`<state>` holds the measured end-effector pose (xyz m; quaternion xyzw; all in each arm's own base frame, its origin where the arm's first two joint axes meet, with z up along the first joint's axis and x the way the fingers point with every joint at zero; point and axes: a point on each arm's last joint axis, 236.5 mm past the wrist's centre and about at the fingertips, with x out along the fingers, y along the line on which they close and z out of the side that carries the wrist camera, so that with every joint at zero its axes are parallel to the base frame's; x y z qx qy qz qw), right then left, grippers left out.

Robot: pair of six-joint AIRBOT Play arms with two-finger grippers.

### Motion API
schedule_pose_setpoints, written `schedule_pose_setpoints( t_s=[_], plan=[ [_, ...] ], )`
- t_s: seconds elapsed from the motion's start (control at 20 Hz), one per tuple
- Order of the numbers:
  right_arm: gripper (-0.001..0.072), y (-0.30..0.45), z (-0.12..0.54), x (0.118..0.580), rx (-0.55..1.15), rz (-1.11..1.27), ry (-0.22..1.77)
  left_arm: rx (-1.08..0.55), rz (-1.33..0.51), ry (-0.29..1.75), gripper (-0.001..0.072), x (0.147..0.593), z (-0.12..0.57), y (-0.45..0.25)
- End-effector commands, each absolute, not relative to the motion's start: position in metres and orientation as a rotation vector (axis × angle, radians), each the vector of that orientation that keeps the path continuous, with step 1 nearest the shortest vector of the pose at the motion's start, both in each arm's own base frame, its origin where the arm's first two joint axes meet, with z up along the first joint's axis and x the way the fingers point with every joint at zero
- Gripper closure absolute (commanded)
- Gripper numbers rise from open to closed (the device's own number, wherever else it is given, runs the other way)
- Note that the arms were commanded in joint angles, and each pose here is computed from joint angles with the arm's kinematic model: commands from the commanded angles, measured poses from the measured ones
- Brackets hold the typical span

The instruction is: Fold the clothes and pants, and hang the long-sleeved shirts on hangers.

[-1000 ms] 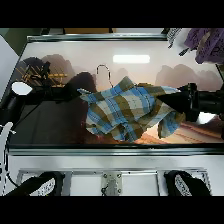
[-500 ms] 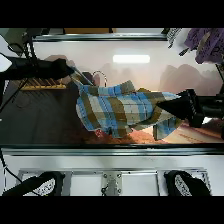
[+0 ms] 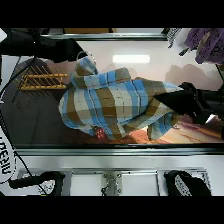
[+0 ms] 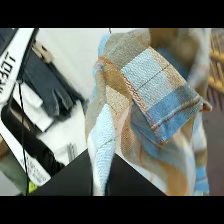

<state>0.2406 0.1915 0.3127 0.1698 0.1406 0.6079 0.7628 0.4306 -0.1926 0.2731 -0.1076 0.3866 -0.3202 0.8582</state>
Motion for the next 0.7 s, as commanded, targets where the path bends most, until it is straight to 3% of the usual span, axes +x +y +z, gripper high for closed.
schedule_pose_setpoints(
  t_s=[0.0, 0.25, 0.3, 0.4, 0.45, 0.65],
  plan=[
    [0.0701, 0.190, 0.336, 0.249, 0.406, 1.306, 0.191, -0.251, -0.648, 0.707, 0.0087, 0.438, 0.310, -0.185],
    [0.0701, 0.181, 0.352, 0.270, 0.382, 1.225, 0.062, -0.329, -0.524, 0.556, 0.0088, 0.439, 0.342, -0.138],
    [0.0701, 0.176, 0.358, 0.278, 0.378, 1.191, 0.019, -0.333, -0.509, 0.541, 0.0138, 0.435, 0.346, -0.131],
    [0.0701, 0.160, 0.371, 0.300, 0.367, 1.076, -0.071, -0.336, -0.491, 0.529, 0.0596, 0.427, 0.350, -0.123],
    [0.0701, 0.147, 0.375, 0.313, 0.360, 1.004, -0.099, -0.336, -0.489, 0.528, 0.0692, 0.423, 0.350, -0.122],
    [0.0701, 0.064, 0.393, 0.357, 0.334, 0.663, -0.185, -0.342, -0.484, 0.543, 0.0692, 0.410, 0.342, -0.121]
  ],
)
